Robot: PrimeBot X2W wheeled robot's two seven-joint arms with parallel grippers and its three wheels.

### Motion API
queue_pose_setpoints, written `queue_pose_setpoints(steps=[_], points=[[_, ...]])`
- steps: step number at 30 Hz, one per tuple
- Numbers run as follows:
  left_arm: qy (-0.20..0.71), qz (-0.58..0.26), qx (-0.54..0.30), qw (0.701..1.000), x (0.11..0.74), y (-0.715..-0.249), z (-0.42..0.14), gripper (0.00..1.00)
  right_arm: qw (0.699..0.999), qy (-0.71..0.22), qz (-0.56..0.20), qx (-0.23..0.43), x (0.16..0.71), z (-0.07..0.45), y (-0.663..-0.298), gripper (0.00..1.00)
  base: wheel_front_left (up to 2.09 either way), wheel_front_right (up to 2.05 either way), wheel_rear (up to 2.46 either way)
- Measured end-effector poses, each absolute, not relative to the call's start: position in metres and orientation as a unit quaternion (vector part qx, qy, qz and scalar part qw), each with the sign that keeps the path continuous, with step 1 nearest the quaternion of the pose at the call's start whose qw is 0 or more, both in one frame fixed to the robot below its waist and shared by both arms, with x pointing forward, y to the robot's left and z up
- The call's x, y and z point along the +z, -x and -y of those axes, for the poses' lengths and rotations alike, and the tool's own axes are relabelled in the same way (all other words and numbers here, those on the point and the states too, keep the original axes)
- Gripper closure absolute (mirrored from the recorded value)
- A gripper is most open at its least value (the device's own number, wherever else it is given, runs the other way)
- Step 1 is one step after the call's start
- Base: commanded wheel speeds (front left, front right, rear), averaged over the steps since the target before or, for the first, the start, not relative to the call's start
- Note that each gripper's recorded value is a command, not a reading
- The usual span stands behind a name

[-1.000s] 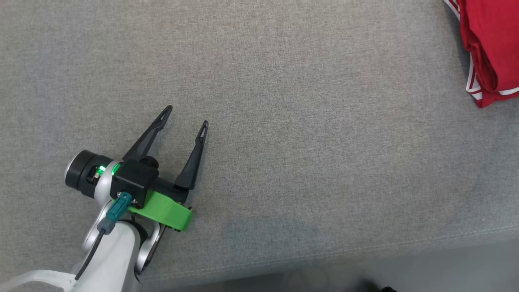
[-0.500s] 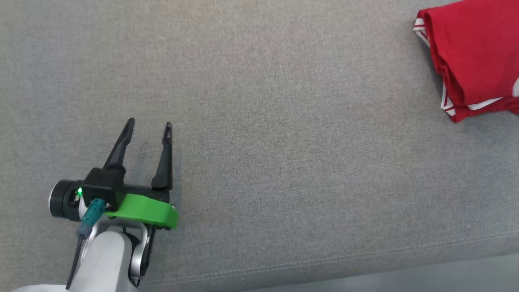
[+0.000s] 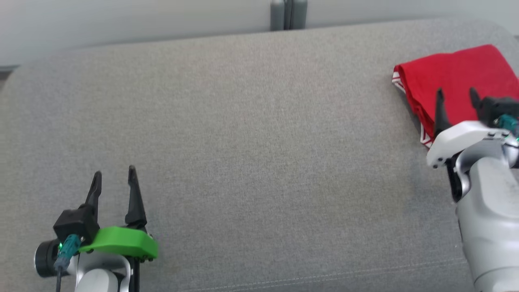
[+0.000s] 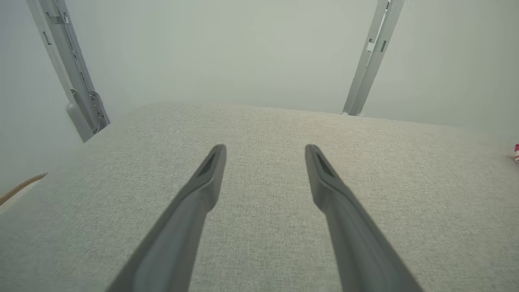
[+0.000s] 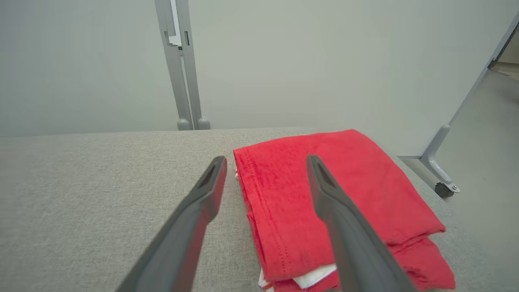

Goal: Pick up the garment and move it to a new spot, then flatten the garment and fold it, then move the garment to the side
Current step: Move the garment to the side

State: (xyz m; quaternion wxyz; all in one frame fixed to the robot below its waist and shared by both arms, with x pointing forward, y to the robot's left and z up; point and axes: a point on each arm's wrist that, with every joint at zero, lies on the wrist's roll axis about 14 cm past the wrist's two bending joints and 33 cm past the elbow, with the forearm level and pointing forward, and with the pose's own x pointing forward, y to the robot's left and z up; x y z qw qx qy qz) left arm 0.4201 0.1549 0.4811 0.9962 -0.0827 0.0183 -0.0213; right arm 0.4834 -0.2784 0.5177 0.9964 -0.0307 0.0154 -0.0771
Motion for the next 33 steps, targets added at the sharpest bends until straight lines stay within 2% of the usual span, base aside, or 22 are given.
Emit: queue_pose_setpoints(steps=[6, 14, 24, 33], points=[[0.098, -0.017, 0.021, 0.995, 0.488, -0.396, -0.180, 0.00, 0.999, 0.025, 0.019, -0.021, 0.532, 0.236, -0.460, 0.00, 0.00, 0.00, 0.00], [0.095, -0.006, 0.040, 0.995, 0.497, -0.368, -0.200, 0.00, 0.998, -0.022, 0.058, 0.019, 0.547, 0.200, -0.428, 0.00, 0.00, 0.00, 0.00], [0.080, -0.003, 0.008, 0.997, 0.495, -0.347, -0.196, 0.00, 0.997, -0.059, 0.034, 0.031, 0.530, 0.184, -0.389, 0.00, 0.00, 0.00, 0.00], [0.081, -0.002, -0.025, 0.996, 0.491, -0.335, -0.184, 0.00, 0.998, -0.055, 0.006, 0.043, 0.516, 0.173, -0.368, 0.00, 0.00, 0.00, 0.00]])
